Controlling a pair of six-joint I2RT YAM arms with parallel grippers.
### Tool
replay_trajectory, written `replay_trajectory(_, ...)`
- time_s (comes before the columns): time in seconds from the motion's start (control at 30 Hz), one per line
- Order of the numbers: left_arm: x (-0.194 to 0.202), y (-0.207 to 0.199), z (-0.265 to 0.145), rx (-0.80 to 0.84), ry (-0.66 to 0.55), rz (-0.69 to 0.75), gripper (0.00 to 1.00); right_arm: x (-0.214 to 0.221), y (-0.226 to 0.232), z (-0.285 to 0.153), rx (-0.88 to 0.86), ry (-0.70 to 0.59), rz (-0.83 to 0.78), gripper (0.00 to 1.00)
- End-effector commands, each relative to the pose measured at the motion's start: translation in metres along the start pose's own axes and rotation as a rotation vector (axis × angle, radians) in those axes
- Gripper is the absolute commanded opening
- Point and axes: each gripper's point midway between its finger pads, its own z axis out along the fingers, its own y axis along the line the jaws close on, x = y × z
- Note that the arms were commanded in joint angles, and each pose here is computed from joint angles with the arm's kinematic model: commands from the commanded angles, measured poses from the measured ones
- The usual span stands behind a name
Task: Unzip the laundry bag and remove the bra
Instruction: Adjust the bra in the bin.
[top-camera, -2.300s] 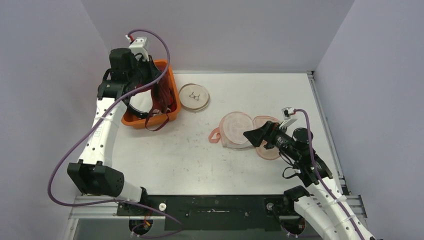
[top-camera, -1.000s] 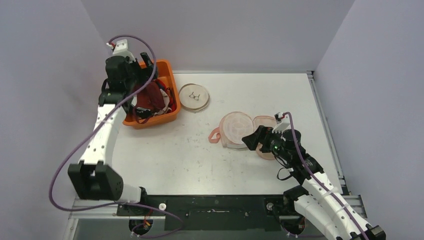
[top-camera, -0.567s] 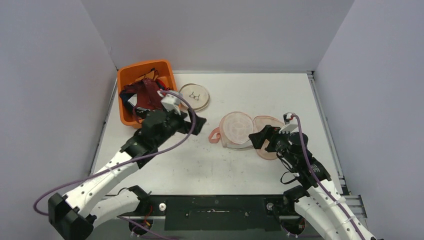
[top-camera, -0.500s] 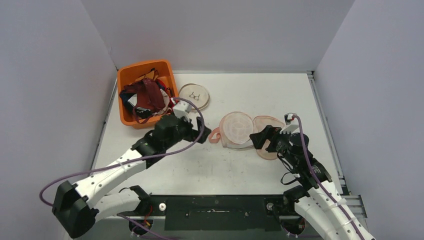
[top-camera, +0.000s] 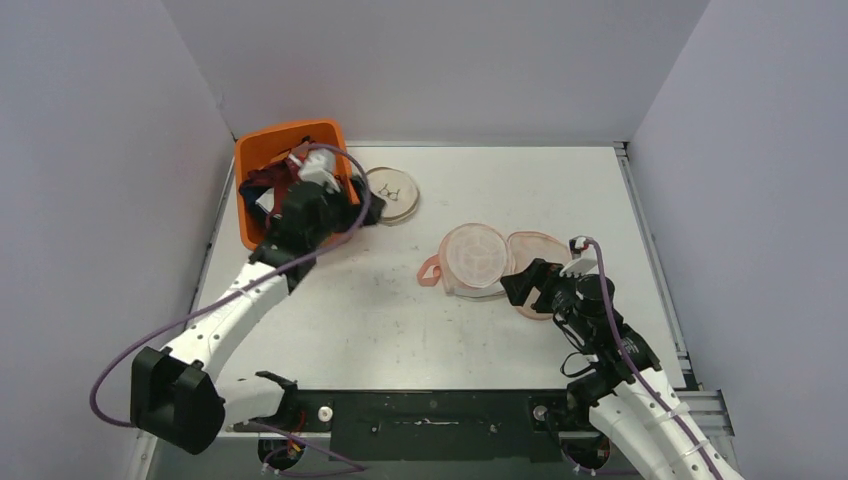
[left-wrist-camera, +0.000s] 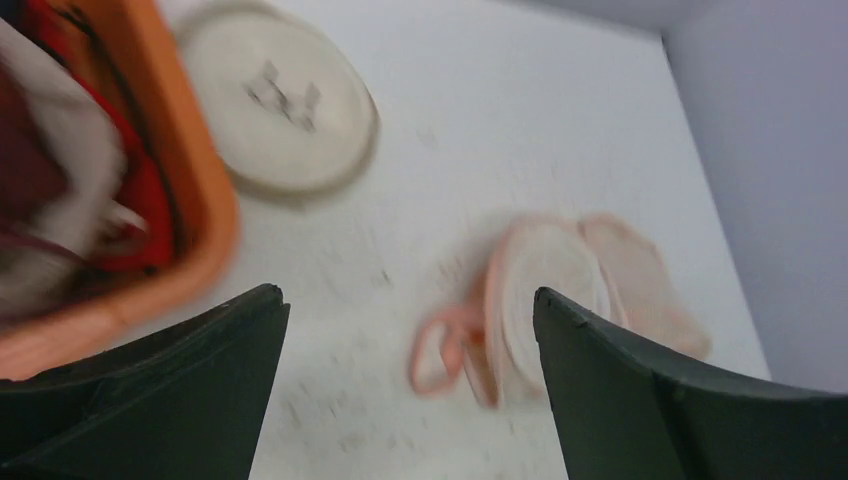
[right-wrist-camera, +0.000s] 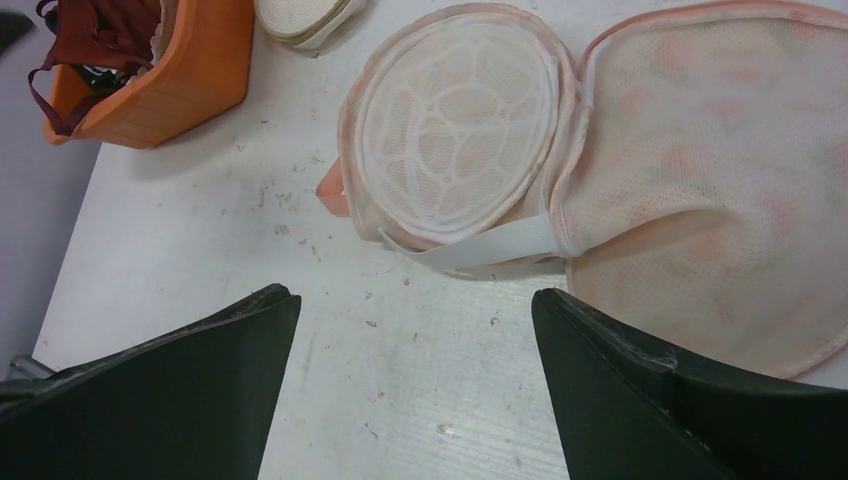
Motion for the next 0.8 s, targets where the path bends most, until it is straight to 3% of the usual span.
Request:
replay_trajectory(0.0,-0.146,0.036,-0.010,0.004,-0.284,-0.159,0.89,-0.008,0.010,0.003,-0.043,-0.035,0.025,0.90)
replay_trajectory(0.1,-0.196,0.072,0.006,0.021,-0.354,-0.245,0.80,-0.002,0.011,0.008,-0.055,-0.013,0.035,0.91)
replay_trajectory(0.27,-0.233,0.138,0.048,0.049,-0.368,-0.374,0.50,0.003,0.010,0.010,-0.056,0.005,0.027,0.91)
replay_trajectory(0.37,-0.227,0.169,0.071,0.033,-0.351,-0.433,0.36,0.002,0.008,0.011,-0.045,0.006,0.011,0.91)
replay_trajectory(0.53,-0.192,0.210,0.097,-0.040,-0.303,-0.509,0.25,-0.001,0.008,0.015,-0.037,0.012,-0.010,0.90)
replay_trajectory(0.77,-0.130,0.246,0.112,-0.157,-0.218,-0.566,0.19,0.002,0.009,0.020,-0.050,0.021,-0.002,0.91)
